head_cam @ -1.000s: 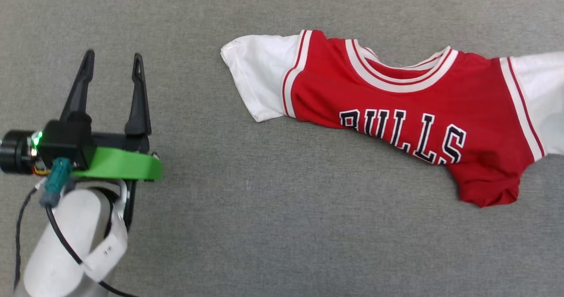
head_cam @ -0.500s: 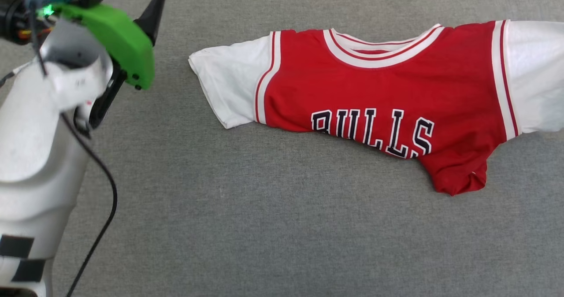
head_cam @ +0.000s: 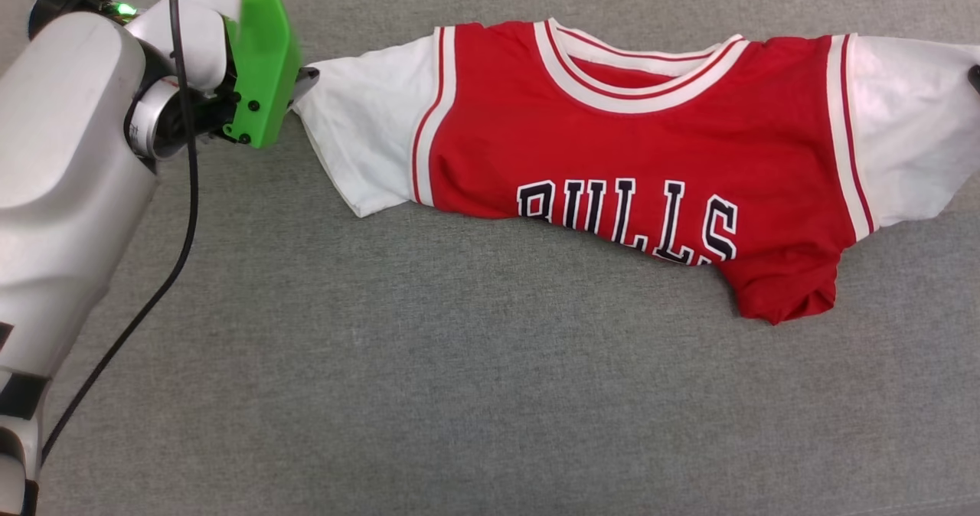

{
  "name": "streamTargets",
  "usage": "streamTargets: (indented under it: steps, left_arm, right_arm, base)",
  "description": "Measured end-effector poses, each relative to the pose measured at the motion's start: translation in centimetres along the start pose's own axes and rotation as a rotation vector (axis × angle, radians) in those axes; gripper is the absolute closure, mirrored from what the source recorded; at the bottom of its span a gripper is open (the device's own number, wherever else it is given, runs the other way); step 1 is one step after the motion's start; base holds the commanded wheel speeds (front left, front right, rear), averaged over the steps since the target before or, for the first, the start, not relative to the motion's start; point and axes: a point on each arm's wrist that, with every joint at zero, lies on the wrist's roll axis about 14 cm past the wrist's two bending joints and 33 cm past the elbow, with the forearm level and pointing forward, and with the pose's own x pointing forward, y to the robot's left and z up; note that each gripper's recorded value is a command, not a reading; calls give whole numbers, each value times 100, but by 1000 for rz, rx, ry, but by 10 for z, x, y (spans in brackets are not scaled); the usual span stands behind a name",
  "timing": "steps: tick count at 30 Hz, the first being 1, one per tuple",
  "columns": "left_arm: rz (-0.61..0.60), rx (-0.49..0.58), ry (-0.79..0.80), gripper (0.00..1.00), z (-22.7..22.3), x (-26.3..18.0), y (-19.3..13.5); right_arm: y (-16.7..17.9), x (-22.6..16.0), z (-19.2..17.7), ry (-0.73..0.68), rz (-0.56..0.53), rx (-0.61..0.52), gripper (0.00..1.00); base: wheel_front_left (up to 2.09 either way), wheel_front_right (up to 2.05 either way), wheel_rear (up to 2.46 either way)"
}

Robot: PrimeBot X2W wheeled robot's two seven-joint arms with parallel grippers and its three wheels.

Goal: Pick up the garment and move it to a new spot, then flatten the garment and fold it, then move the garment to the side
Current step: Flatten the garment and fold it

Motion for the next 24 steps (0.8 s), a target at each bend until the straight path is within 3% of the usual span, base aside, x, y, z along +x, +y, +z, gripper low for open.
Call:
streamTargets:
  steps: [7, 13, 14, 15, 19, 24]
  left_arm:
    - [-17, -40, 116, 0, -22, 33, 6]
    - [-37, 25, 224, 0, -42, 56, -3]
    - [-41, 30, 231, 83, -43, 56, -5]
    - [-48, 26, 232, 100, -43, 55, -5]
    - [-62, 36, 204, 100, -41, 55, -11]
    - [-47, 67, 59, 100, -27, 44, -15]
  right_arm:
    - [0, 9, -10, 29, -1, 1, 100]
    - [-2, 14, -25, 66, -6, 7, 100]
    - [-2, 14, -26, 68, -7, 7, 100]
    - [-2, 15, -27, 69, -7, 7, 100]
    - [-1, 15, -24, 56, -4, 4, 100]
    - [-4, 8, -11, 9, -13, -6, 100]
  base:
    - [0, 0, 0]
    - [0, 0, 0]
    - [0, 0, 0]
    - [0, 0, 0]
    - [0, 0, 0]
    - [0, 0, 0]
